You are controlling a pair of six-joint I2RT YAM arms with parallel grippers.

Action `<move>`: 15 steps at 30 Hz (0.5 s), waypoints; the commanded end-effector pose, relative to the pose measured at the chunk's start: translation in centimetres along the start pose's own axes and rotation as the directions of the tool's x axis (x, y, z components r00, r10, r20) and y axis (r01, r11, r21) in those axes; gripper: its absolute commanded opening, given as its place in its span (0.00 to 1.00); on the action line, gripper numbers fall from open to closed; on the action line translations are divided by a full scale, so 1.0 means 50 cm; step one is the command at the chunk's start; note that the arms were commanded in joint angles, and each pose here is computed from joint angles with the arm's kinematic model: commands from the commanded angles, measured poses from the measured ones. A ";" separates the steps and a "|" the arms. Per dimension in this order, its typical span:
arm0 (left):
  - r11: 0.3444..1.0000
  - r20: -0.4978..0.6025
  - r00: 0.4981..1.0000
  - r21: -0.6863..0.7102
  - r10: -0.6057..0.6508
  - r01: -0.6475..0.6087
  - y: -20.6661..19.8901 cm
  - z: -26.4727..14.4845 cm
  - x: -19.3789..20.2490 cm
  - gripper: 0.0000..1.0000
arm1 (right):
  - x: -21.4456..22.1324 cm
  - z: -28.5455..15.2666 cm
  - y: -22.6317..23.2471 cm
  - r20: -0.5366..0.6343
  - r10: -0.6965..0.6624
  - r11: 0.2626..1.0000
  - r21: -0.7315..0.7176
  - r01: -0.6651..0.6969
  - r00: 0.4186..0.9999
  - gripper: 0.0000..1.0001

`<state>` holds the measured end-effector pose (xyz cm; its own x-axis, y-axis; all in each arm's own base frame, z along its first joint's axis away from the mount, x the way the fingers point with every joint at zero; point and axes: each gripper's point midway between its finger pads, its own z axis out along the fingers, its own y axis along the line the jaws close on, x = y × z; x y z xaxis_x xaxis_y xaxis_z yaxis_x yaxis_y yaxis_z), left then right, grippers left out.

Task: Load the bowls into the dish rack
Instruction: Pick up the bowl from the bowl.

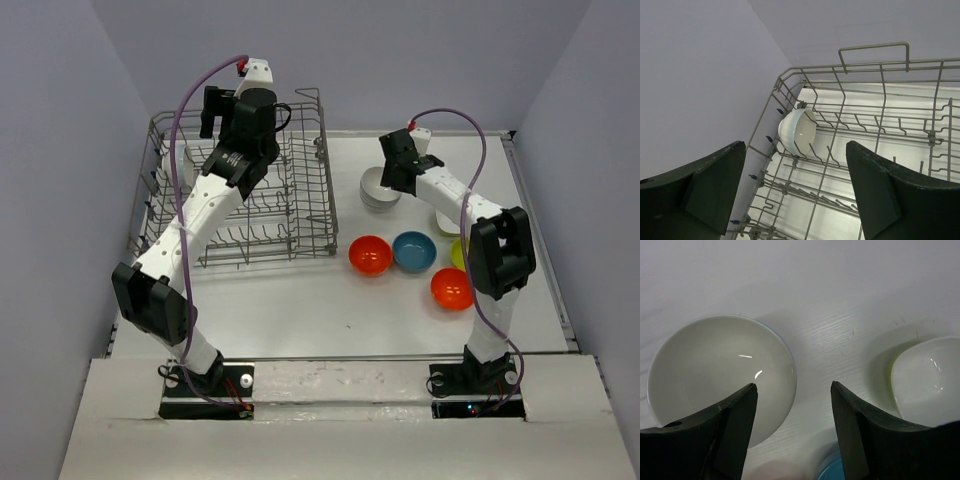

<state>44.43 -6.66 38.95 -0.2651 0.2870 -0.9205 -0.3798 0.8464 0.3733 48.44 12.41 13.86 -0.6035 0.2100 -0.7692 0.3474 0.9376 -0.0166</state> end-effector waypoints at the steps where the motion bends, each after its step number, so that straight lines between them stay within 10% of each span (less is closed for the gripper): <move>1: 0.997 0.041 0.997 -0.034 -0.062 0.064 0.035 -0.019 -0.027 0.94 | -0.024 0.028 0.008 0.032 0.064 0.998 -0.012 -0.063 0.997 0.65; 15: 0.999 0.032 0.999 -0.038 -0.037 0.038 0.023 -0.015 -0.020 0.94 | 0.001 0.075 0.001 -0.014 0.089 0.995 -0.033 -0.090 0.996 0.61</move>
<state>44.34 -6.78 38.53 -0.2756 0.3013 -0.9128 -0.3774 0.8394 0.3910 49.86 11.72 10.94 -0.6239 0.2554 -0.7386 0.3575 0.9337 0.0208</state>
